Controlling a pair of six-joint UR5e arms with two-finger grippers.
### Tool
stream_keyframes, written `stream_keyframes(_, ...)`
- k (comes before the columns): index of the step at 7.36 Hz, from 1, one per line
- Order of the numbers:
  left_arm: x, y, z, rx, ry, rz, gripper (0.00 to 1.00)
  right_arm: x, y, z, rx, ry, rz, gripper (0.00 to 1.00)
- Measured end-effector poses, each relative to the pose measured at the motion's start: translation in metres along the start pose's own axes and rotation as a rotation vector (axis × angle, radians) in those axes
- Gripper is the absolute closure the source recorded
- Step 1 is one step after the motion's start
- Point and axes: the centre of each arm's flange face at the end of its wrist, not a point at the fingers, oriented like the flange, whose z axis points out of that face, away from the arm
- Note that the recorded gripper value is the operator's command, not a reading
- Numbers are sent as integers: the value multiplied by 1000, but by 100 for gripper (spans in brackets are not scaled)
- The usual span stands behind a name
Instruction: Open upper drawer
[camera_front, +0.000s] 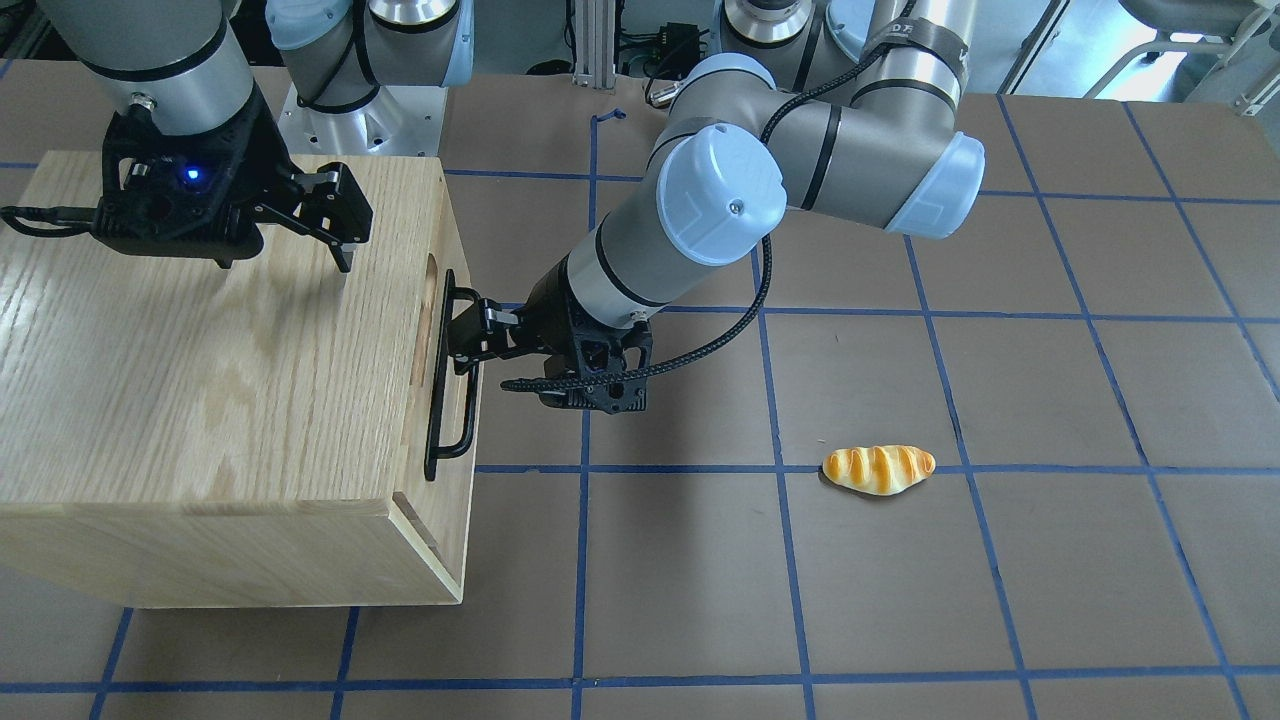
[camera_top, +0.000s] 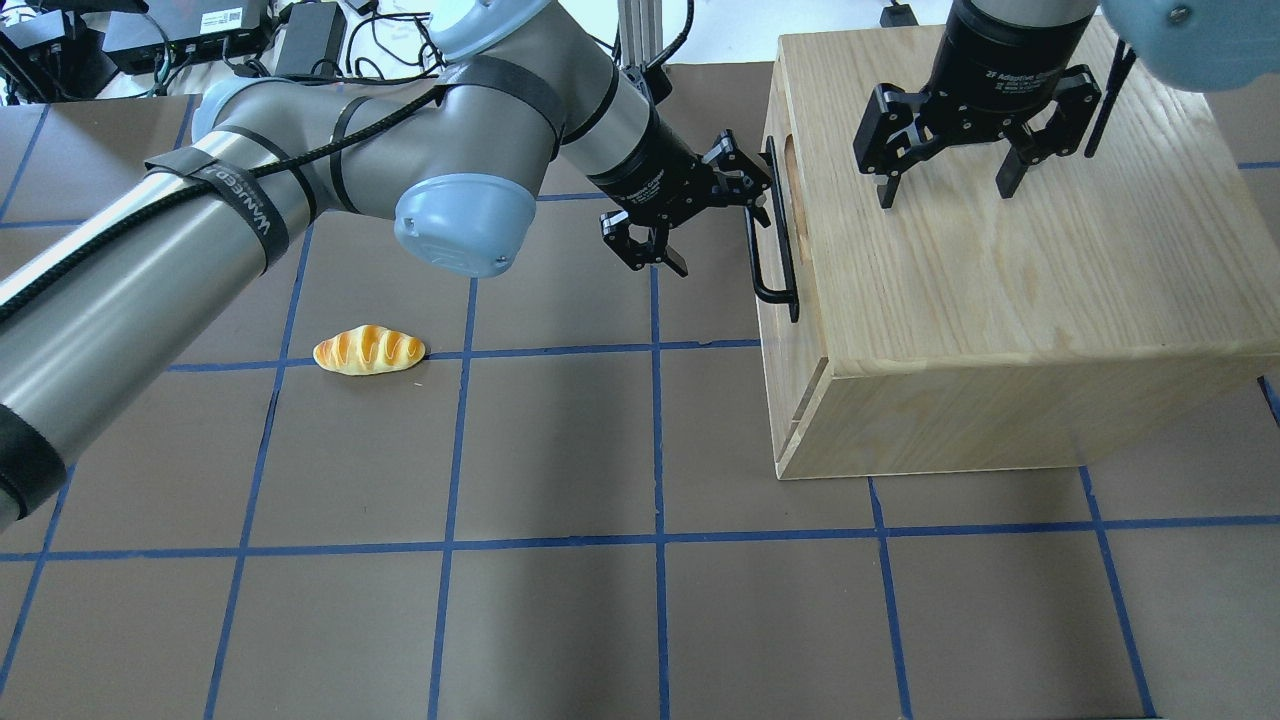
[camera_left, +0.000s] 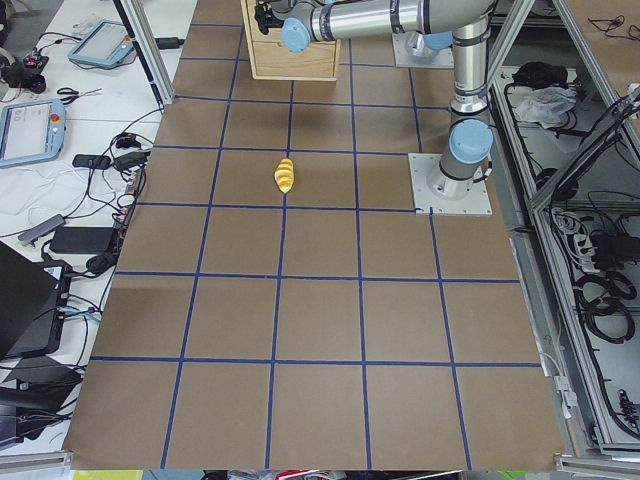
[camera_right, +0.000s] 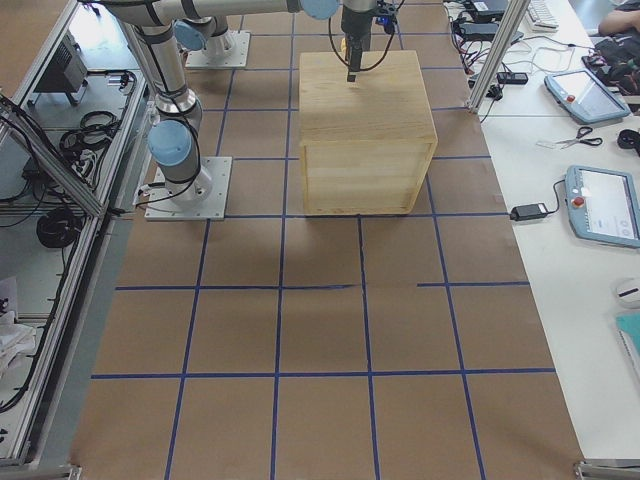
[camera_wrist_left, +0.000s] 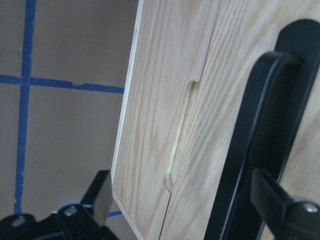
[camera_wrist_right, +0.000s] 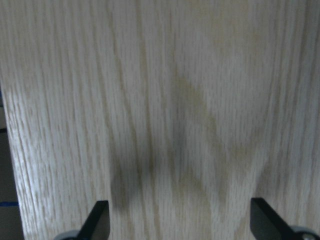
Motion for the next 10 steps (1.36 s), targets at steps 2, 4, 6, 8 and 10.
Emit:
stream_keyframes(2, 2, 1, 4, 5, -1, 18, 0, 0, 0, 0, 0, 0, 0, 0)
stream_keyframes(4, 1, -2, 7, 22, -14, 48, 0, 0, 0, 0, 0, 0, 0, 0)
stream_keyframes(6, -1, -4, 8, 34, -29, 76, 0, 0, 0, 0, 0, 0, 0, 0)
stream_keyframes(8, -4, -6, 8, 55, -66, 104, 0, 0, 0, 0, 0, 0, 0, 0)
stream_keyframes(10, -5, -6, 5, 64, -76, 117, 0, 0, 0, 0, 0, 0, -1, 0)
